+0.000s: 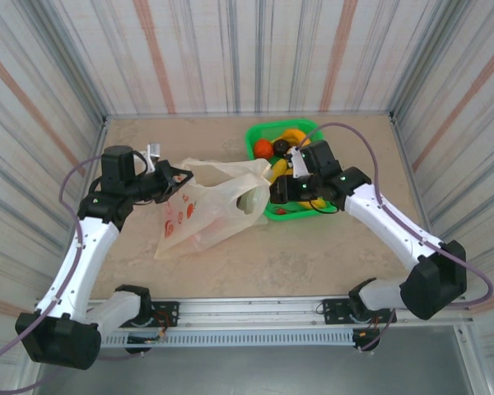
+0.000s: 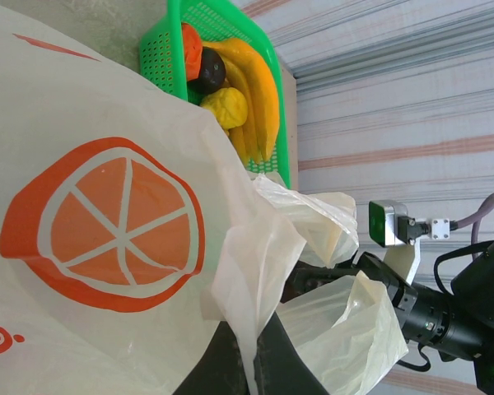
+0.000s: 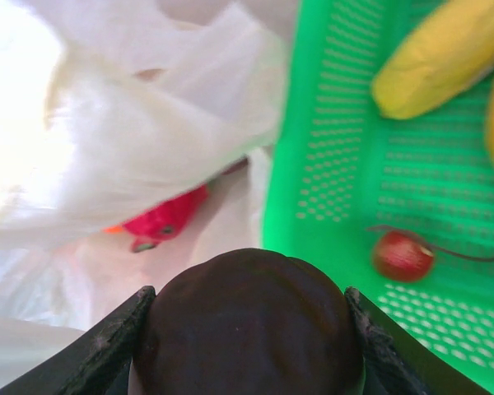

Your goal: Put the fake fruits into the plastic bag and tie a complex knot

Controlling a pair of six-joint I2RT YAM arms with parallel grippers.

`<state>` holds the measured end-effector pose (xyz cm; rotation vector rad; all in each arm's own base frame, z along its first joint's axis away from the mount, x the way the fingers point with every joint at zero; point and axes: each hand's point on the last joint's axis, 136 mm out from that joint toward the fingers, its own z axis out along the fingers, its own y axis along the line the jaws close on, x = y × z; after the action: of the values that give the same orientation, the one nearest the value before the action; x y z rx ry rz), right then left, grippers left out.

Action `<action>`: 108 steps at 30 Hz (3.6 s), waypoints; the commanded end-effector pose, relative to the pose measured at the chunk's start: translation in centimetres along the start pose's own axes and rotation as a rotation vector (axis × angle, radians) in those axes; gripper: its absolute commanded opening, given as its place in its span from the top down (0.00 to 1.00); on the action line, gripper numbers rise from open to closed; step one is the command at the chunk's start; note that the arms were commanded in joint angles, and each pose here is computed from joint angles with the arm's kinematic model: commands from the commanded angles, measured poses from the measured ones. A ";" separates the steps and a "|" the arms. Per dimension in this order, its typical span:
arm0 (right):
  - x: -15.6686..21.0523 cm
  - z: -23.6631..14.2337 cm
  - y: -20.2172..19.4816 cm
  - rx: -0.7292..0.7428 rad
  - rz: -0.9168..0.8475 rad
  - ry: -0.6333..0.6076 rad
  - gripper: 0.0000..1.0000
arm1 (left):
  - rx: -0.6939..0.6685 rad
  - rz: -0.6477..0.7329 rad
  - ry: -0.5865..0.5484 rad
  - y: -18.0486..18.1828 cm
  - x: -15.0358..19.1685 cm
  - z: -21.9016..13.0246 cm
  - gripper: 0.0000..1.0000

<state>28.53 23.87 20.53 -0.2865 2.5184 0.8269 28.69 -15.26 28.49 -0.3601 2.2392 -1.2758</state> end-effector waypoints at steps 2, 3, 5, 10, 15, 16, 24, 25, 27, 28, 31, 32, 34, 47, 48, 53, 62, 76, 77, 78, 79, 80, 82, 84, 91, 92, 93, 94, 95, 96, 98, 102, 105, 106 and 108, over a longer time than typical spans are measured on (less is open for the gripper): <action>-1.5 1.4 4.0 -0.122 -0.017 -0.036 0.54 | 0.027 0.031 -0.001 -0.7 0.1 -0.5 1.00; -1.8 1.6 4.9 -0.138 -0.033 -0.042 0.54 | 0.028 0.032 0.000 -0.7 0.1 -0.5 1.00; -2.4 2.2 6.5 -0.167 -0.060 -0.051 0.54 | 0.028 0.034 0.002 -0.7 0.1 -0.5 1.00; -3.5 3.8 10.6 -0.242 -0.126 -0.067 0.54 | 0.032 0.037 0.004 -0.8 0.2 -0.5 1.00; -3.7 5.7 13.6 -0.302 -0.180 -0.055 0.54 | 0.030 0.040 0.005 -0.7 0.3 -0.6 1.00; -3.7 6.1 14.2 -0.316 -0.185 -0.050 0.53 | 0.029 0.039 0.005 -0.7 0.3 -0.5 1.00; -2.2 9.5 17.2 -0.387 -0.194 0.026 0.50 | 0.013 0.038 -0.037 -0.4 -0.2 -1.1 1.00; -1.9 9.9 17.6 -0.404 -0.190 0.037 0.50 | 0.012 0.035 -0.041 -0.3 -0.3 -1.2 1.00; -1.3 10.7 18.5 -0.429 -0.189 0.062 0.50 | 0.007 0.029 -0.047 -0.1 -0.4 -1.4 1.00; -1.1 11.0 18.8 -0.438 -0.186 0.073 0.50 | 0.006 0.027 -0.049 -0.1 -0.4 -1.5 1.00; -0.2 12.0 19.6 -0.463 -0.178 0.109 0.49 | 0.009 0.024 -0.051 -0.1 -0.4 -1.6 1.00; -0.1 12.1 19.7 -0.468 -0.175 0.118 0.47 | 0.008 0.023 -0.050 0.0 -0.4 -1.6 1.00; 0.1 12.4 19.8 -0.471 -0.174 0.126 0.44 | 0.008 0.022 -0.049 0.0 -0.5 -1.6 1.00; -0.3 11.1 17.6 -0.381 -0.190 0.097 0.23 | 0.013 0.025 -0.046 -0.1 -0.4 -1.6 1.00; -0.4 11.0 17.4 -0.376 -0.189 0.094 0.23 | 0.014 0.026 -0.045 -0.1 -0.4 -1.6 1.00; -0.4 10.4 16.4 -0.350 -0.182 0.081 0.23 | 0.016 0.027 -0.045 -0.2 -0.4 -1.7 1.00; 0.1 9.4 14.4 -0.295 -0.162 0.073 0.26 | 0.011 0.026 -0.044 0.1 -0.3 -1.7 1.00; 0.4 8.1 8.3 -0.141 -0.033 0.057 0.23 | 0.010 0.022 -0.040 0.3 -0.1 -1.6 1.00; 0.4 8.0 8.4 -0.147 -0.030 0.058 0.22 | 0.010 0.021 -0.038 0.3 0.0 -1.6 1.00; 0.3 7.9 8.5 -0.152 -0.028 0.056 0.21 | 0.010 0.021 -0.040 0.3 0.0 -1.6 1.00; 0.3 7.7 8.5 -0.153 -0.027 0.054 0.20 | 0.009 0.020 -0.040 0.3 0.0 -1.6 1.00; 0.2 7.5 8.6 -0.158 -0.029 0.050 0.19 | 0.009 0.021 -0.041 0.3 0.0 -1.6 1.00; 0.1 7.1 8.4 -0.156 -0.026 0.040 0.18 | 0.009 0.022 -0.041 0.3 0.0 -1.7 1.00; -0.1 6.5 8.0 -0.157 -0.017 0.030 0.17 | 0.008 0.021 -0.042 0.3 0.0 -1.7 1.00; 0.6 5.1 7.1 -0.160 -0.044 0.036 0.17 | 0.007 0.023 -0.043 0.4 -0.1 -1.6 1.00; 0.8 4.9 6.9 -0.157 -0.051 0.038 0.17 | 0.007 0.023 -0.042 0.4 -0.1 -1.6 1.00; 1.0 4.7 6.7 -0.151 -0.057 0.041 0.17 | 0.007 0.022 -0.042 0.4 -0.1 -1.6 1.00; 1.3 4.5 6.4 -0.146 -0.062 0.047 0.17 | 0.006 0.022 -0.043 0.4 -0.1 -1.6 1.00; 1.6 4.3 6.1 -0.139 -0.066 0.051 0.16 | 0.007 0.024 -0.044 0.4 -0.1 -1.7 1.00; 1.9 4.1 5.9 -0.138 -0.071 0.057 0.16 | 0.006 0.022 -0.043 0.4 -0.1 -1.6 1.00; 2.6 3.7 5.4 -0.134 -0.086 0.075 0.15 | 0.006 0.023 -0.043 0.4 -0.1 -1.6 1.00; 3.8 3.1 4.2 -0.103 -0.110 0.105 0.13 | 0.005 0.021 -0.041 0.4 -0.1 -1.6 1.00; 4.4 2.9 3.5 -0.095 -0.126 0.112 0.11 | 0.004 0.021 -0.043 0.4 -0.2 -1.6 1.00; 4.5 2.8 3.2 -0.087 -0.133 0.116 0.11 | 0.005 0.021 -0.044 0.4 -0.2 -1.6 1.00; 4.7 2.2 2.5 -0.070 -0.147 0.119 0.09 | 0.006 0.023 -0.043 0.3 -0.2 -1.6 1.00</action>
<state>25.27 28.50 17.89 -0.4955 2.5385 0.9080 28.26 -14.07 28.85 -0.3743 2.2015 -1.2607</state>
